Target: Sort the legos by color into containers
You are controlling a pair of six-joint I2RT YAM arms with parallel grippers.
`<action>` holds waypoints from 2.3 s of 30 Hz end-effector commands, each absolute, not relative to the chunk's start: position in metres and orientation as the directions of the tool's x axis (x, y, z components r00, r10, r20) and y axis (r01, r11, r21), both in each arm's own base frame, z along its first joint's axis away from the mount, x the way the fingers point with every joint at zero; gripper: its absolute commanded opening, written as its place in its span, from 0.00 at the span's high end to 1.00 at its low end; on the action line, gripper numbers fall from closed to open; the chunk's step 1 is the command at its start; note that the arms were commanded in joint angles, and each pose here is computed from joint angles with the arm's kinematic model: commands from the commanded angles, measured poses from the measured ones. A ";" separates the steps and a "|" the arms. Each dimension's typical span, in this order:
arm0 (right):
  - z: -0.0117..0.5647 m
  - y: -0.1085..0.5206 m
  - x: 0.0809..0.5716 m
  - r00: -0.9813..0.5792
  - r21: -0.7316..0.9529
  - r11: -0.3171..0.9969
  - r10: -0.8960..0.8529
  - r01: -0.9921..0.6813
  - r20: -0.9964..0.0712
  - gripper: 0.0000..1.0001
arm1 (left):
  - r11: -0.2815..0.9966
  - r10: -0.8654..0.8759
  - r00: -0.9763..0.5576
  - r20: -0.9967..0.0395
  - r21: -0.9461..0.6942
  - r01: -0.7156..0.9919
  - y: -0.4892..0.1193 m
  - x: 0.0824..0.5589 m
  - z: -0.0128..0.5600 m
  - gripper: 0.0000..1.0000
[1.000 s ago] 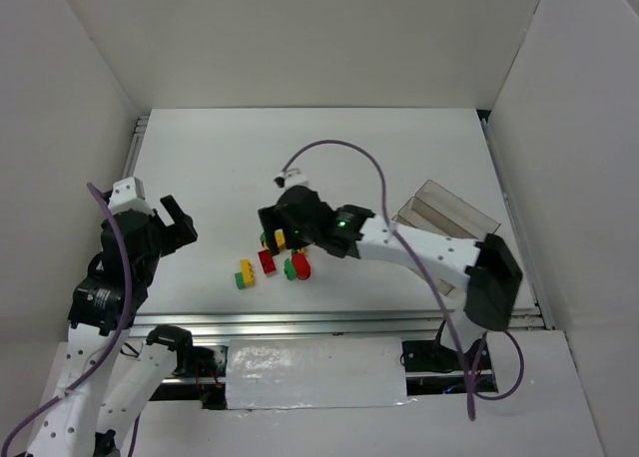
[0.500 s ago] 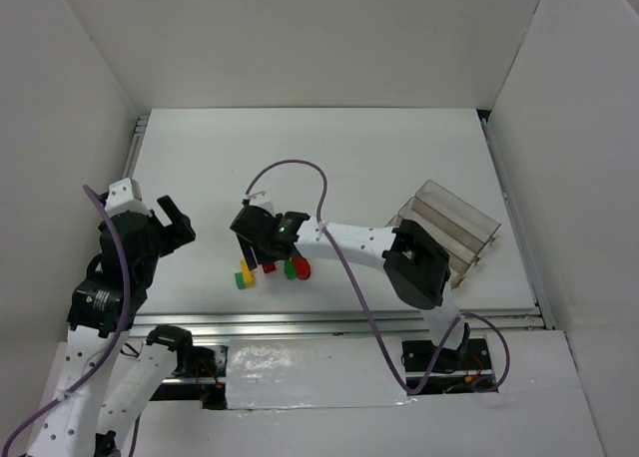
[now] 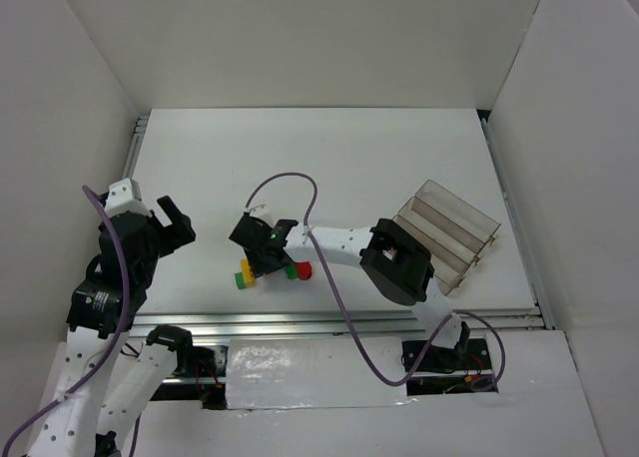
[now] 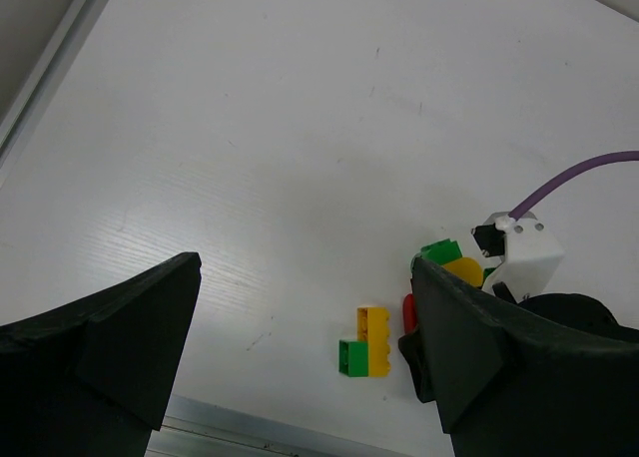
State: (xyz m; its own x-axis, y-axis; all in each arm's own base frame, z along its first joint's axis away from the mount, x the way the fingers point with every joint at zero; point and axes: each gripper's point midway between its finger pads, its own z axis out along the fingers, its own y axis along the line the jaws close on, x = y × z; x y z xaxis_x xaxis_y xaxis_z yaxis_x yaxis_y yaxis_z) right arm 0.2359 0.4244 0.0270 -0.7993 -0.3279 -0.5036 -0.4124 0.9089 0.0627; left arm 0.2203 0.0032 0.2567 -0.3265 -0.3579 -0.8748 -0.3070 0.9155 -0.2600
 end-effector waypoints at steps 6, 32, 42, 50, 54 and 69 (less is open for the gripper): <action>0.039 0.444 0.244 -0.782 0.101 0.900 -0.308 -0.425 -0.542 0.48 | 0.918 -0.359 -0.292 -0.886 -0.279 -0.282 0.001 0.224 0.268 0.00; 0.182 0.333 0.252 -0.575 0.127 0.801 -0.300 -0.585 -0.761 1.00 | 0.918 -0.362 -0.272 -0.892 -0.291 -0.269 0.000 0.221 0.273 0.01; 0.180 0.114 0.286 -0.729 0.028 0.954 -0.210 -0.299 -0.652 1.00 | 0.923 -0.358 -0.278 -0.891 -0.294 -0.248 -0.003 0.222 0.274 0.00; 0.135 0.052 0.279 -0.808 -0.162 0.986 -0.127 -0.039 -0.576 1.00 | 0.921 -0.359 -0.285 -0.889 -0.289 -0.259 -0.002 0.222 0.271 0.01; 0.131 0.048 0.276 -0.798 -0.154 0.988 -0.105 -0.015 -0.594 1.00 | 0.923 -0.356 -0.294 -0.887 -0.285 -0.259 -0.003 0.224 0.270 0.01; 0.116 0.048 0.280 -0.833 -0.176 0.984 -0.094 0.004 -0.545 0.56 | 0.924 -0.354 -0.294 -0.888 -0.283 -0.256 -0.003 0.223 0.269 0.00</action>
State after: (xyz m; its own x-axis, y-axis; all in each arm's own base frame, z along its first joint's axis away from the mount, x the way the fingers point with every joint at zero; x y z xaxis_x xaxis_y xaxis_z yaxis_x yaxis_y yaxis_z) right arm 0.2691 0.0465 0.1066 -0.8517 -0.1115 -0.5120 -0.0189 0.9830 -0.1825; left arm 0.2188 -0.0024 0.2592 -0.3267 -0.3613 -0.8733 -0.2749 0.9204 -0.2780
